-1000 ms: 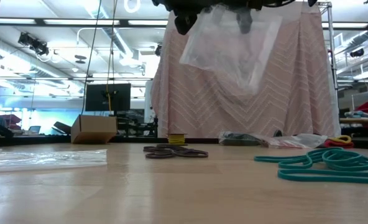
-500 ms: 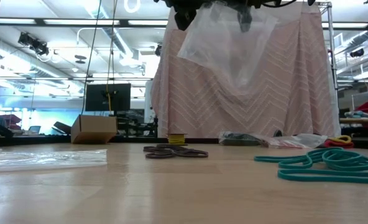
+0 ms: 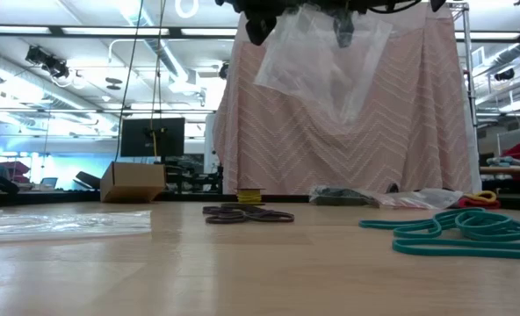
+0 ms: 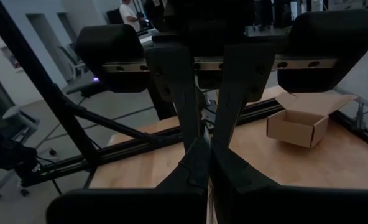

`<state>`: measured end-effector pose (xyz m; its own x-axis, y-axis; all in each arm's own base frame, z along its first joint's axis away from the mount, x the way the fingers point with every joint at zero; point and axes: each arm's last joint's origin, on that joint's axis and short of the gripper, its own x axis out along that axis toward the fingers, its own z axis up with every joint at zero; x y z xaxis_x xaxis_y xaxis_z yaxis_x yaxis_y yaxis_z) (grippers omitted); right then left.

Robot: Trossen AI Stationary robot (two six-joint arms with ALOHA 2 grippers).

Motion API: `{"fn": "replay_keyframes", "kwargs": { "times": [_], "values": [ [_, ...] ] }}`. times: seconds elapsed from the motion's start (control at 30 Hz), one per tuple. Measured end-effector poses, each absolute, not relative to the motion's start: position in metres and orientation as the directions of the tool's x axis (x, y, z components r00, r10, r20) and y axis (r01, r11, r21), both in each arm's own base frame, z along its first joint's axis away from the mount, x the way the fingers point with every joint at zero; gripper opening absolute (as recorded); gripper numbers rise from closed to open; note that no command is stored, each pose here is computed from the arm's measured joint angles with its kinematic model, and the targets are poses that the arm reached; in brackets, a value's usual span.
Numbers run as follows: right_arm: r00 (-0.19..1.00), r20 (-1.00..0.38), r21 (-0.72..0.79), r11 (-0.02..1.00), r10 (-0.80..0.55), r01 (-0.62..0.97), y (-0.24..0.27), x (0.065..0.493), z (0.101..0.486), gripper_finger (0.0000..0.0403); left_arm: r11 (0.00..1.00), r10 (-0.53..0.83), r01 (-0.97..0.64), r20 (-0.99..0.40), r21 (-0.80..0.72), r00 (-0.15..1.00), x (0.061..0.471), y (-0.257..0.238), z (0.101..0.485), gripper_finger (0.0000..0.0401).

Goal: Sort rubber bands
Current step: Open the transparent zip bag

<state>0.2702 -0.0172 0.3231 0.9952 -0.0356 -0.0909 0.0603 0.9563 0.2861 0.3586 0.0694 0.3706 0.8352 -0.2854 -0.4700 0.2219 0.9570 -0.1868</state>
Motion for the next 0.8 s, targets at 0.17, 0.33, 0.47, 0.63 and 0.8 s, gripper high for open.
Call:
{"fn": "replay_keyframes", "kwargs": {
  "times": [0.17, 0.33, 0.47, 0.63, 0.8],
  "values": [
    [0.996, -0.082, 0.286, 0.956, -0.036, 0.058, -0.017, 0.270, 0.324, 0.0000, 0.957, -0.284, 0.220, -0.473, -0.186, 0.834, 0.360, 0.070, 0.369, 0.0046],
    [0.997, -0.072, 0.288, 0.956, -0.042, 0.061, -0.019, 0.270, 0.324, 0.0000, 0.956, -0.289, 0.222, -0.482, -0.193, 0.827, 0.364, 0.071, 0.364, 0.0046],
    [0.997, -0.065, 0.292, 0.954, -0.044, 0.061, -0.019, 0.271, 0.325, 0.0000, 0.954, -0.294, 0.220, -0.498, -0.204, 0.815, 0.368, 0.071, 0.358, 0.0046],
    [0.998, -0.041, 0.292, 0.955, -0.043, 0.053, -0.019, 0.270, 0.328, 0.0000, 0.953, -0.296, 0.218, -0.506, -0.209, 0.810, 0.367, 0.071, 0.357, 0.0046],
    [0.999, -0.030, 0.292, 0.955, -0.045, 0.052, -0.020, 0.270, 0.329, 0.0000, 0.951, -0.301, 0.210, -0.539, -0.226, 0.787, 0.365, 0.070, 0.352, 0.0046]
  ]
}}
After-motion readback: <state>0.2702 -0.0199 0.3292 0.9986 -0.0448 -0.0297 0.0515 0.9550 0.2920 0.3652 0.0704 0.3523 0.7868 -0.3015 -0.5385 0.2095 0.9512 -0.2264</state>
